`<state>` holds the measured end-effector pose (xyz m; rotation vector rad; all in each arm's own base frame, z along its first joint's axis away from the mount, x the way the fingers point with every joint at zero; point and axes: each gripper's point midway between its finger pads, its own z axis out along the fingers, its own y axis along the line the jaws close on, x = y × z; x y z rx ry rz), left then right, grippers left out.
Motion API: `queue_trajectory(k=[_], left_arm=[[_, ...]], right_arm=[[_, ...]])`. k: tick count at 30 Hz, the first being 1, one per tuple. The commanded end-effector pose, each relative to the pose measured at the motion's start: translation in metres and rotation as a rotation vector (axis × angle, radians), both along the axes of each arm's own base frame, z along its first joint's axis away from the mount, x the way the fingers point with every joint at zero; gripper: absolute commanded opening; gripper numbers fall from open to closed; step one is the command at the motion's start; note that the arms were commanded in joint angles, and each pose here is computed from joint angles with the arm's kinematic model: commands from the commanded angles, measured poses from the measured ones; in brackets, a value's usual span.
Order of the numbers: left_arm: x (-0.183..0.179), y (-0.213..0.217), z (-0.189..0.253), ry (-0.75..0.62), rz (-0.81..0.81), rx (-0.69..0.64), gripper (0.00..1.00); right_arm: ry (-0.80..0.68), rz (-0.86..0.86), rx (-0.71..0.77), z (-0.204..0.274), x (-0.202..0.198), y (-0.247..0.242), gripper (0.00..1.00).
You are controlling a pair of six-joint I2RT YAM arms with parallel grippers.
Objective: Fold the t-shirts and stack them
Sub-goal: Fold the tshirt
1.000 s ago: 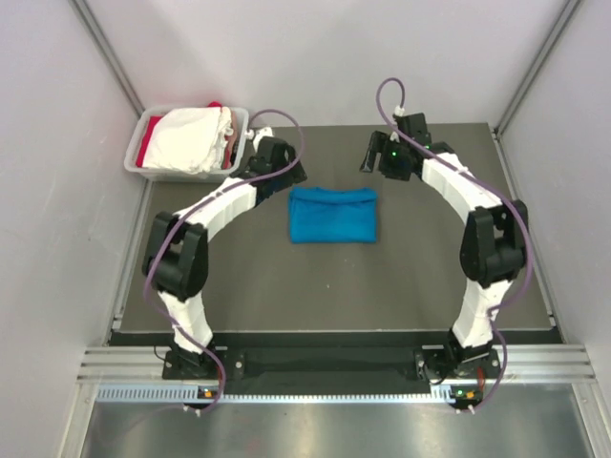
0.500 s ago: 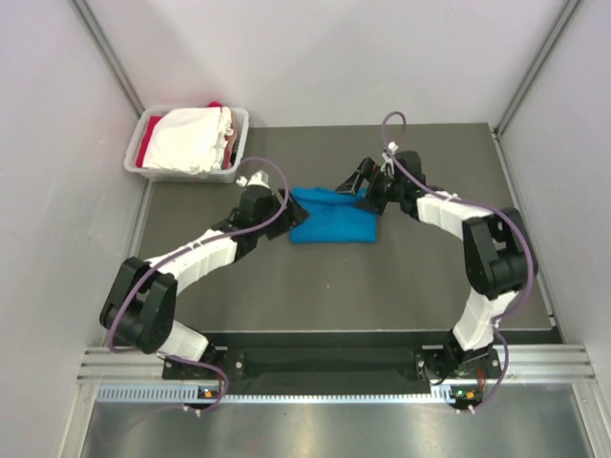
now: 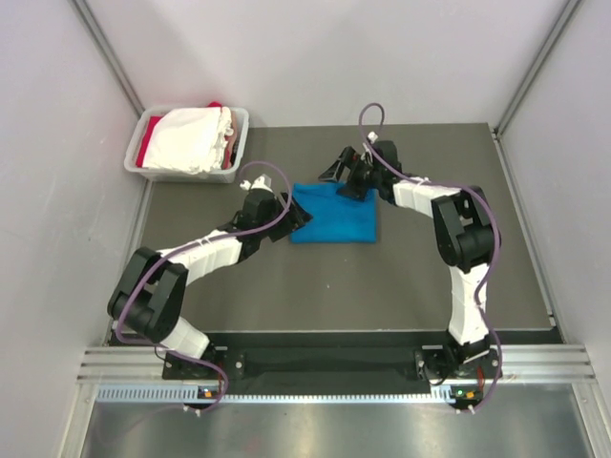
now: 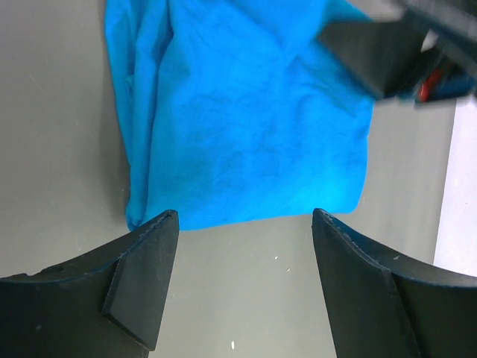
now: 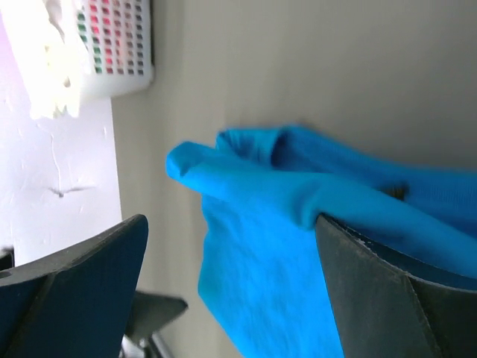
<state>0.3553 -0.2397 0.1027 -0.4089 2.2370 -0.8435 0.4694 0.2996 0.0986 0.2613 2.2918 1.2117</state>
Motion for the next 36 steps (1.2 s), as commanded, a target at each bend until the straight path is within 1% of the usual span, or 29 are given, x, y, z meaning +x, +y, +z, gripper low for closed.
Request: queue_trajectory(k=[1,2,3,4,5,6,7,8,9,10,11,12,13,15,17,18,19,20,21,22,25,28,30,31,32,33,34,35,36], left_arm=[[0.019,-0.008,0.033,-0.110,-0.017,-0.028,0.77],[0.022,-0.009,0.033,-0.116,-0.021,-0.021,0.77],[0.028,-0.012,0.041,-0.143,-0.030,-0.015,0.77],[0.033,-0.013,0.044,-0.159,-0.032,-0.004,0.77],[0.038,-0.014,0.040,-0.162,-0.035,0.017,0.77],[0.049,-0.017,0.054,-0.204,-0.046,0.031,0.77],[0.055,-0.017,0.054,-0.211,-0.041,0.050,0.77],[0.062,-0.019,0.048,-0.208,-0.041,0.064,0.77],[0.072,-0.023,0.058,-0.238,-0.041,0.060,0.77],[0.079,-0.026,0.057,-0.250,-0.040,0.055,0.77],[0.086,-0.028,0.042,-0.230,-0.034,0.070,0.76],[0.094,-0.030,0.043,-0.236,-0.025,0.064,0.75],[0.099,-0.032,0.038,-0.231,-0.022,0.065,0.75],[0.110,-0.030,0.019,-0.224,0.014,0.082,0.72],[0.118,-0.026,-0.002,-0.208,0.048,0.101,0.69],[0.121,-0.021,-0.009,-0.198,0.079,0.115,0.63],[0.122,-0.018,-0.023,-0.170,0.094,0.129,0.60],[0.123,-0.014,-0.029,-0.153,0.113,0.136,0.56],[0.120,-0.008,-0.038,-0.121,0.137,0.151,0.53],[0.118,-0.005,-0.044,-0.109,0.149,0.160,0.49],[0.115,0.002,-0.050,-0.102,0.161,0.178,0.46],[0.113,0.002,-0.040,-0.119,0.131,0.191,0.46],[0.112,0.002,-0.028,-0.145,0.106,0.199,0.47],[0.110,0.000,-0.010,-0.172,0.090,0.190,0.48],[0.108,0.002,-0.002,-0.192,0.072,0.217,0.50],[0.111,0.004,0.011,-0.214,0.070,0.230,0.51],[0.100,0.012,0.016,-0.175,0.061,0.278,0.51],[0.094,0.018,0.021,-0.168,0.046,0.322,0.53],[0.089,0.022,0.029,-0.174,0.042,0.343,0.56]], right_arm=[[-0.180,-0.010,-0.007,0.026,0.048,0.007,0.94],[-0.174,-0.008,-0.015,0.022,0.052,0.006,0.94],[-0.198,-0.004,-0.005,0.032,0.059,0.008,0.94],[-0.195,0.015,0.007,0.031,0.060,0.008,0.94],[-0.207,0.020,0.007,0.037,0.061,0.007,0.93],[-0.213,0.023,-0.002,0.041,0.060,0.004,0.93],[-0.260,0.023,-0.029,0.057,0.061,-0.003,0.93],[-0.274,0.027,-0.053,0.064,0.059,-0.006,0.94],[-0.270,0.029,-0.087,0.078,0.050,-0.012,0.94],[-0.289,0.013,-0.151,0.080,0.049,-0.021,0.95],[-0.287,0.002,-0.179,0.083,0.045,-0.027,0.95],[-0.277,-0.007,-0.200,0.087,0.033,-0.035,0.96],[-0.276,-0.032,-0.225,0.085,0.030,-0.044,0.96],[-0.249,-0.062,-0.254,0.070,0.013,-0.056,0.96],[-0.234,-0.109,-0.292,0.056,0.010,-0.067,0.97],[-0.196,-0.116,-0.315,0.037,0.005,-0.072,0.96],[-0.187,-0.117,-0.328,0.028,0.004,-0.073,0.94],[-0.176,-0.118,-0.336,0.021,0.003,-0.075,0.93],[-0.145,-0.111,-0.350,0.004,0.002,-0.076,0.92],[-0.134,-0.100,-0.362,-0.004,0.000,-0.075,0.89],[-0.093,-0.088,-0.393,-0.031,0.000,-0.078,0.81],[-0.072,-0.089,-0.430,-0.039,-0.001,-0.084,0.75],[-0.085,-0.091,-0.438,-0.026,-0.003,-0.086,0.75],[-0.105,-0.085,-0.447,-0.017,-0.003,-0.088,0.75],[-0.122,-0.087,-0.451,-0.007,-0.004,-0.090,0.75],[-0.152,-0.095,-0.455,0.015,-0.008,-0.094,0.80],[-0.178,-0.086,-0.464,0.027,-0.012,-0.095,0.83],[-0.184,-0.081,-0.470,0.035,-0.018,-0.098,0.86],[-0.239,-0.072,-0.470,0.061,-0.025,-0.101,0.93]])
